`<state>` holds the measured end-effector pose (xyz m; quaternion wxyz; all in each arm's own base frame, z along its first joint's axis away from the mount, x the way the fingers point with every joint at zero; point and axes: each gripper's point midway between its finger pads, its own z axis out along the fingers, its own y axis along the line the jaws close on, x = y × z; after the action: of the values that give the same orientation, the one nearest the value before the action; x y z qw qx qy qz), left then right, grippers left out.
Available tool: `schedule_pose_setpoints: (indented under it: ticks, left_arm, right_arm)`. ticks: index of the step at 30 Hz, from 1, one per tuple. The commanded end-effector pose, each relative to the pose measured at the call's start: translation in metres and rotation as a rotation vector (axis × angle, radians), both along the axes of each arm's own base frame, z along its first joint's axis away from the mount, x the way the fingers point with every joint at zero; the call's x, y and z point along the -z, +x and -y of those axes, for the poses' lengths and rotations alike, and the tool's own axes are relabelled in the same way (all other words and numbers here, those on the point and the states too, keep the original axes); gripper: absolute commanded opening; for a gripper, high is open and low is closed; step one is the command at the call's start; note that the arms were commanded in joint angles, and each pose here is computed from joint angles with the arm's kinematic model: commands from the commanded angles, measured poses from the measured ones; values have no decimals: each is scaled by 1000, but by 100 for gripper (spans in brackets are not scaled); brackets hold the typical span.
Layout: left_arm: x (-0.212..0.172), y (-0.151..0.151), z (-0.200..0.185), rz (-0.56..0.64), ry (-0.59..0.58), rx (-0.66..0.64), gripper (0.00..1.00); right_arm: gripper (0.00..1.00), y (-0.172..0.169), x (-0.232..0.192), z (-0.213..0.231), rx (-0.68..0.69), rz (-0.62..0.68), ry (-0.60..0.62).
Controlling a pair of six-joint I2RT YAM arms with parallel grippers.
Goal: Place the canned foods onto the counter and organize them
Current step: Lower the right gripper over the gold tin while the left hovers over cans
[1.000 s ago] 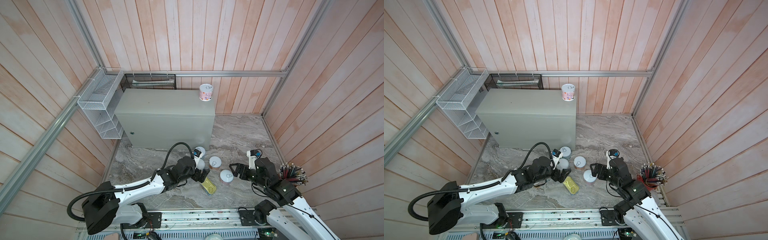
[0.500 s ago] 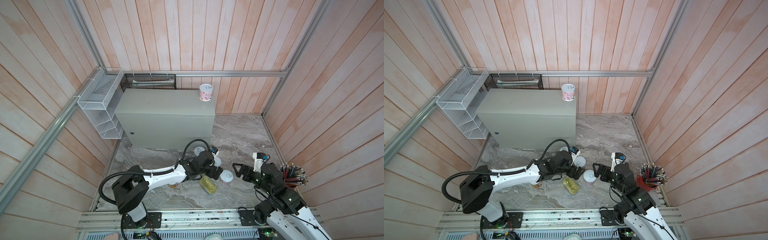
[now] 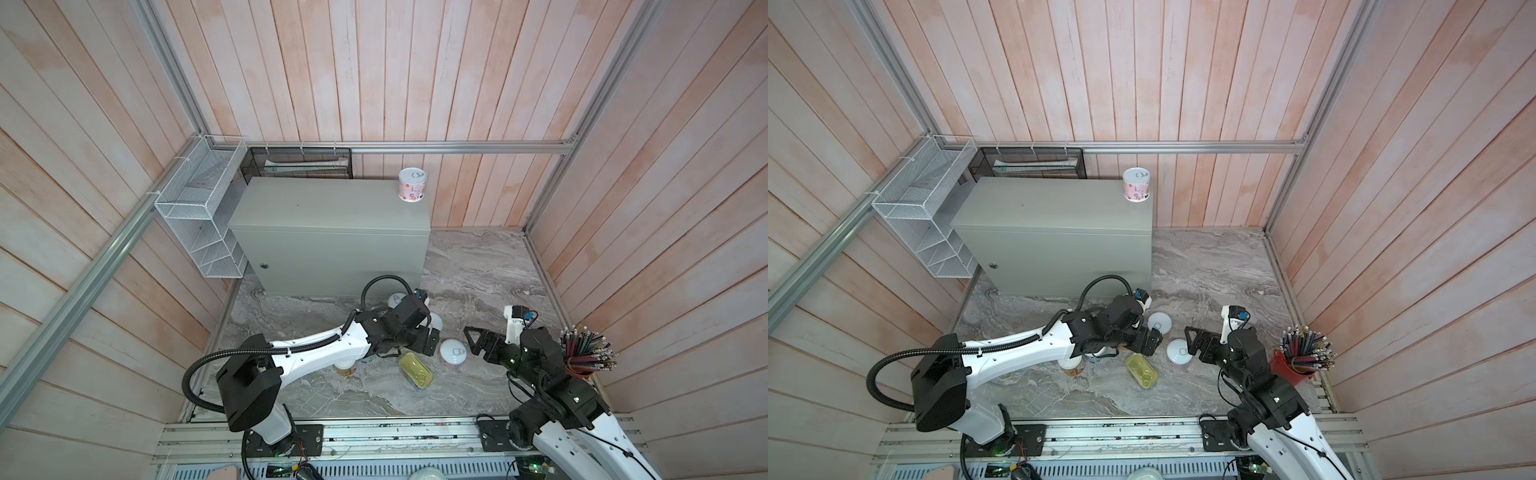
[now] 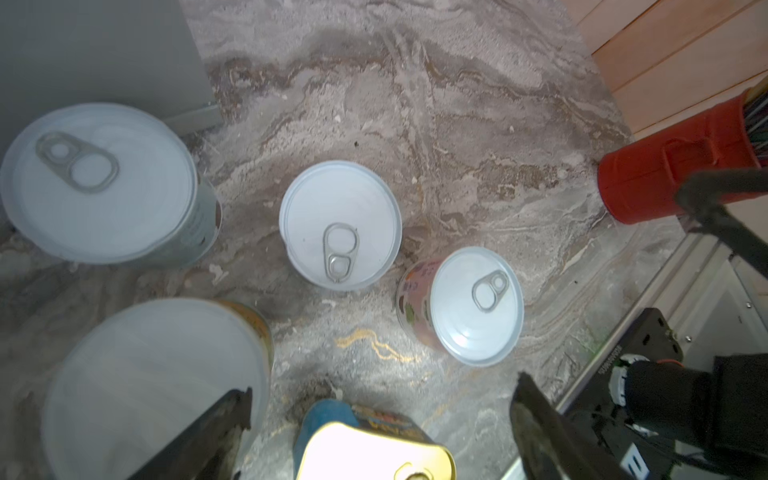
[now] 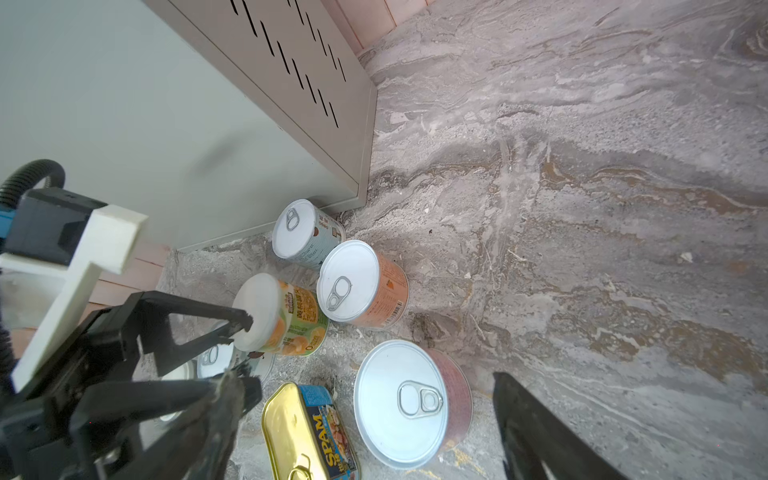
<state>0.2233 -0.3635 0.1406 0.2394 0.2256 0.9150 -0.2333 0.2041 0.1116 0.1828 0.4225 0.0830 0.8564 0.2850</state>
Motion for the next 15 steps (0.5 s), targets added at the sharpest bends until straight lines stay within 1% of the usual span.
schedule_pose_setpoints:
  ticks: [1, 5, 8, 12, 15]
  left_arm:
    - [7, -22, -22, -108, 52, -33, 100]
    - [12, -37, -24, -183, 19, -28, 100]
    - [21, -47, -17, -244, -21, -5, 100]
    - [24, -48, -20, -267, -37, -26, 100]
    - [15, -42, -27, -267, -90, -65, 100]
  right_arm:
    - [94, 3, -2, -11, -70, 39, -25]
    - [94, 5, 5, -13, -89, 24, -53]
    - [93, 4, 5, -25, -153, 30, -41]
    - [90, -1, 9, -35, -206, 18, -38]
    - [88, -9, 13, -42, -229, 11, -19]
